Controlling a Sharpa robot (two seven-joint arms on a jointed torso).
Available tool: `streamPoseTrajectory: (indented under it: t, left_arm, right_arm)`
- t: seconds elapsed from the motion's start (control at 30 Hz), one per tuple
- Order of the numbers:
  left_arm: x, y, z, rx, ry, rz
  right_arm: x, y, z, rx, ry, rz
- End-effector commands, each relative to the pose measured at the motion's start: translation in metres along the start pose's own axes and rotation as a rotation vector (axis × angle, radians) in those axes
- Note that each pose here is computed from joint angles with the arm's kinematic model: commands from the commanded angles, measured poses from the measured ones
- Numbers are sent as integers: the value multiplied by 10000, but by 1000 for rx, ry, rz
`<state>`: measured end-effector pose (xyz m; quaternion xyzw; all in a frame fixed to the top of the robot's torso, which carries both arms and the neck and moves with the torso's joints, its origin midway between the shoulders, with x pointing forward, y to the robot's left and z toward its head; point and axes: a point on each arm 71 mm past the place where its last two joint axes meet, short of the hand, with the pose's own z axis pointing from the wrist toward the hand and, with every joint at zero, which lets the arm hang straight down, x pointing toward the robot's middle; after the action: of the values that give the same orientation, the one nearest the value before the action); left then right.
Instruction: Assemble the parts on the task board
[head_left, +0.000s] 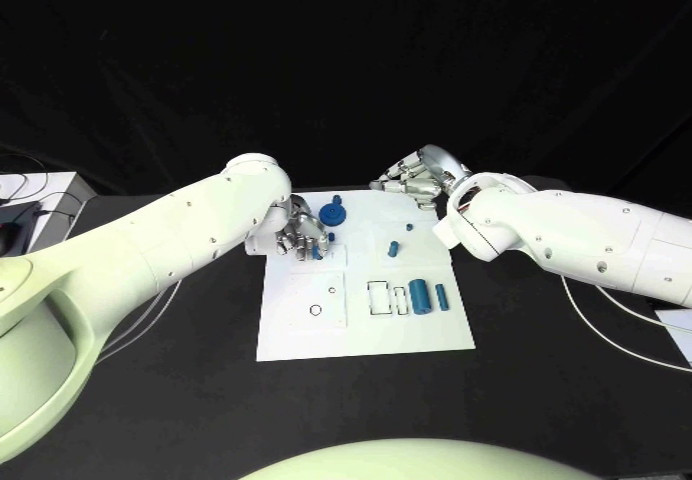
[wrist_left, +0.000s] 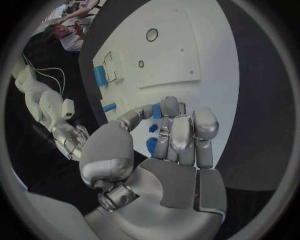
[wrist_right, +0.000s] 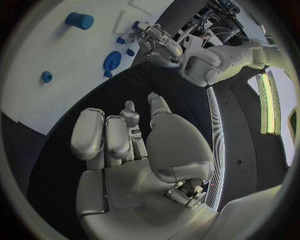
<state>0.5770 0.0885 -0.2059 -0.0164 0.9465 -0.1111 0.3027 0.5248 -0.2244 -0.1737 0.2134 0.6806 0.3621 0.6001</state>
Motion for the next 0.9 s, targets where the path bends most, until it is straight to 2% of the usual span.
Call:
streamPoseTrajectory:
  t: [0.03,0.9]
  left_arm:
    - [152,19,78,-15,72,18]
    - [144,30,81,-25,61,7]
  right_arm:
    - [9,17,2,-15,12,-8]
    - [-6,7,-2,-17,9,-14]
